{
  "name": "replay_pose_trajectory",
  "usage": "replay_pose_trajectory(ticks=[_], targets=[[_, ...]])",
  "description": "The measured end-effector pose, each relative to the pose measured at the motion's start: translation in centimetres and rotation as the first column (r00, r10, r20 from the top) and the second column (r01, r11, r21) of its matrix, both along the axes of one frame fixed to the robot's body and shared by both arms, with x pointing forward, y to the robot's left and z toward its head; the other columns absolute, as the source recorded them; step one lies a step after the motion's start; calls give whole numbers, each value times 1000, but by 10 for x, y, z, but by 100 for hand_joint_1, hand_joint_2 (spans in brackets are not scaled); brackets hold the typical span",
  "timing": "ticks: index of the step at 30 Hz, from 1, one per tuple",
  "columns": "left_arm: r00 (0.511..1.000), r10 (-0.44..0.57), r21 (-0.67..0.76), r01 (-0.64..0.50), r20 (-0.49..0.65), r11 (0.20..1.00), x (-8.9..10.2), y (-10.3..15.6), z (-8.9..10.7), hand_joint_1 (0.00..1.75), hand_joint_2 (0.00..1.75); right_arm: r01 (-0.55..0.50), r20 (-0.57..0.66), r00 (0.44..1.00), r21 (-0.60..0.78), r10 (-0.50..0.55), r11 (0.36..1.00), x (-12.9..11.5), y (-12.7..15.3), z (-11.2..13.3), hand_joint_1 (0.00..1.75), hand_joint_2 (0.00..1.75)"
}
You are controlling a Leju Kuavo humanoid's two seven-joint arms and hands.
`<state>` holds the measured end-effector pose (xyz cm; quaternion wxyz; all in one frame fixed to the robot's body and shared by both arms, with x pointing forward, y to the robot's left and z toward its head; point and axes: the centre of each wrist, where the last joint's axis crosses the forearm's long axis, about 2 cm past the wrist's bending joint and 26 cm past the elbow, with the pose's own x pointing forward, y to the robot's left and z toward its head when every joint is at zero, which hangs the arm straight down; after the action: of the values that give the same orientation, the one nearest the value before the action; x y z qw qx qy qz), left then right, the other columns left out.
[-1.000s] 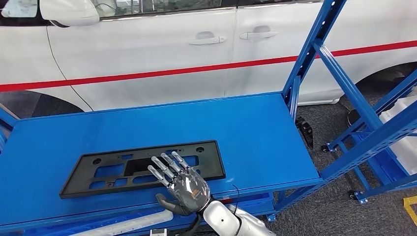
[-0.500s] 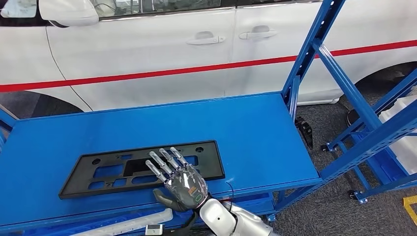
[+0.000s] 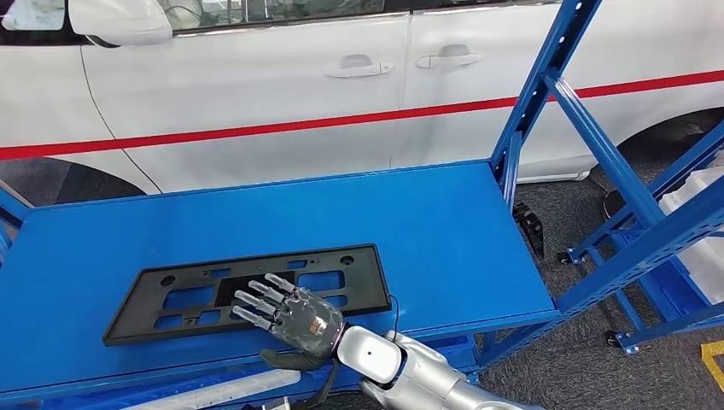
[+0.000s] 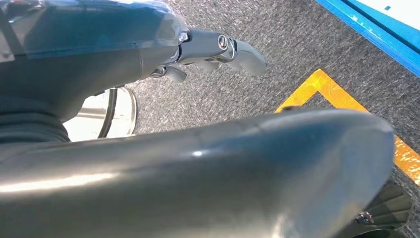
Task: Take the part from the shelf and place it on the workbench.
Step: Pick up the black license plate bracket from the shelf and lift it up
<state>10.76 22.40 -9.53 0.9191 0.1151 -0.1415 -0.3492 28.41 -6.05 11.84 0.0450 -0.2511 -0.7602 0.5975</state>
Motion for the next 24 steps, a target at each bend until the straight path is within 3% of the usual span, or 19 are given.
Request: replay_pose_trajectory(ticks=[2,5,19,21,24], targets=[[1000,0,-1,0,1,1000,1,0,0,0,0,4,-10,1000,-22,-4,1000,2,-1,-1,145,0],[1000,3,0,-3,5,1000,1,0,0,0,0,7,-10,1000,-44,-7,999,6,-2,-1,172,0],[1000,4,5,-4,22,1000,1,1,0,0,0,83,160,985,-69,-71,994,21,-3,11,172,0],[1000,5,5,-5,20,1000,-1,1,0,0,0,94,182,980,-63,-81,994,20,-3,9,160,0],[1000,5,3,-6,19,1000,-2,0,0,0,0,107,204,974,-52,-94,993,21,-2,9,56,0]])
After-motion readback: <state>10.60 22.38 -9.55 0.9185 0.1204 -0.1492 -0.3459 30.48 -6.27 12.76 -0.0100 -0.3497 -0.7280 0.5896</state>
